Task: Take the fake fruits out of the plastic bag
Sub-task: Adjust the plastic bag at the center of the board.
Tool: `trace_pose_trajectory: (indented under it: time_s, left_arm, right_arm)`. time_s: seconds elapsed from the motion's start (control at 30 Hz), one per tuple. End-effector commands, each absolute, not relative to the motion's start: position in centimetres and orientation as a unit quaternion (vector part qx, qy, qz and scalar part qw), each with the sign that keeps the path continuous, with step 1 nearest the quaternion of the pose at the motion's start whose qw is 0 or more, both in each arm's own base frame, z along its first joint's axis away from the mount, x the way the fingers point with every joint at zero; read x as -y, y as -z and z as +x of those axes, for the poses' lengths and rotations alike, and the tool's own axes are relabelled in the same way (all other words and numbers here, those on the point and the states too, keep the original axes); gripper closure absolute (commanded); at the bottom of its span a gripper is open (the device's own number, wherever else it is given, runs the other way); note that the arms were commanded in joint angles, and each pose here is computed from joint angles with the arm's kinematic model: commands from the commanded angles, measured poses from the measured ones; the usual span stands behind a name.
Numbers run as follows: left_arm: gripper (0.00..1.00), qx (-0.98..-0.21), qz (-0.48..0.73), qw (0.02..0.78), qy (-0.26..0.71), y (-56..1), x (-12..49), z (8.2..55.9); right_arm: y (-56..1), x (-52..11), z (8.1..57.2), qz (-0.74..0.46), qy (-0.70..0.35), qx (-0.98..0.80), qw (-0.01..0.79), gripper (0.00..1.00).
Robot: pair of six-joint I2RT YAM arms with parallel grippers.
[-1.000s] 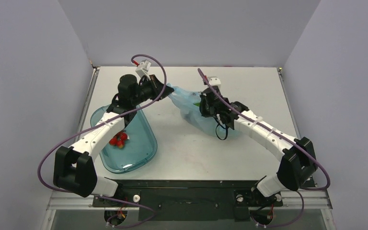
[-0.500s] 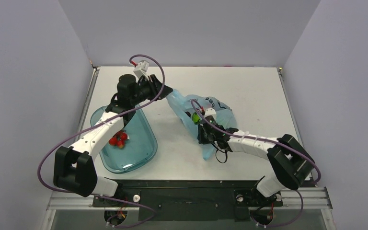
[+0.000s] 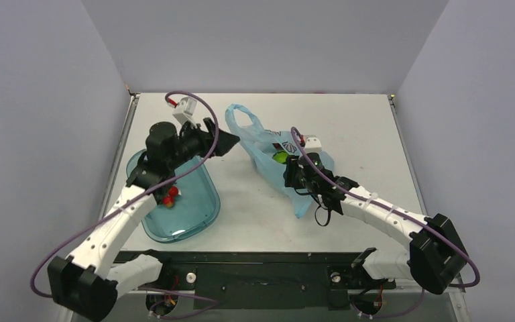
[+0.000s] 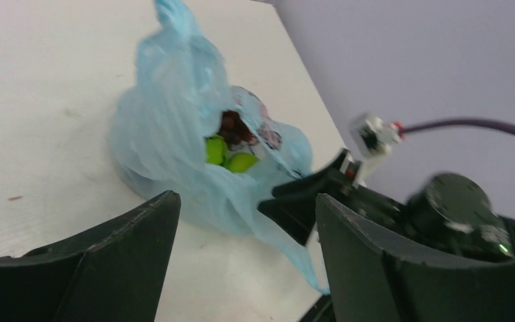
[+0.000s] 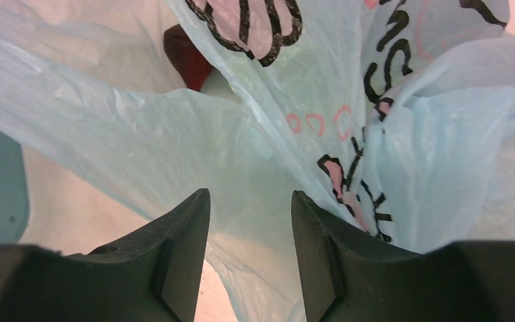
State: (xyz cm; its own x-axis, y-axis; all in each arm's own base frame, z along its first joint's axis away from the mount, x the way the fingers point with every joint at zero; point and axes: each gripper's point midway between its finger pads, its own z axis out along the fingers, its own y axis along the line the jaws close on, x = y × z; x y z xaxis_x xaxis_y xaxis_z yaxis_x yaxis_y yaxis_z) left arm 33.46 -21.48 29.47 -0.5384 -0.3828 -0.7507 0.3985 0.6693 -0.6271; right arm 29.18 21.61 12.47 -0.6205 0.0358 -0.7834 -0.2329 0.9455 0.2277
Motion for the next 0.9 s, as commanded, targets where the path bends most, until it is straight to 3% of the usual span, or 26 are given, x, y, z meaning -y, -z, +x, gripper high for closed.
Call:
trace_pose_trajectory:
  time_s: [0.0, 0.17, 0.33, 0.4, 0.53, 0.77, 0.87]
  left_arm:
    - [0.27, -0.743, 0.048, 0.478, 0.466, -31.4, 24.7, 26.8]
    - [0.25, -0.738, 0.099, 0.464, 0.48, -29.1, 31.3, 22.2]
    - [0.33, -0.752, 0.118, 0.457, 0.46, -27.6, 35.5, 23.2]
    - [0.37, -0.759, 0.105, 0.461, 0.447, -26.6, 36.2, 24.4]
    - [0.39, -0.771, 0.092, 0.479, 0.409, -25.2, 37.4, 27.2]
    - [0.58, -0.78, 0.085, 0.493, 0.376, -23.5, 39.7, 30.3]
    - [0.6, -0.783, 0.064, 0.501, 0.363, -22.4, 39.5, 31.3]
  right_arm:
    - [-12.6, -20.4, 29.7, -0.046, -0.14, -0.874, 0.463, 0.55]
    - [-11.1, -21.8, 29.6, -0.046, -0.191, -0.86, 0.471, 0.62]
    - [-10.8, -22.2, 28.7, -0.024, -0.246, -0.848, 0.468, 0.92]
    - [-11.0, -22.1, 28.6, -0.016, -0.262, -0.844, 0.469, 1.0]
    - [-11.6, -22.0, 28.3, -0.015, -0.288, -0.833, 0.472, 1.0]
    - [-14.3, -21.2, 28.9, 0.007, -0.328, -0.813, 0.482, 1.0]
    - [-15.9, -20.7, 30.3, 0.022, -0.325, -0.807, 0.492, 1.0]
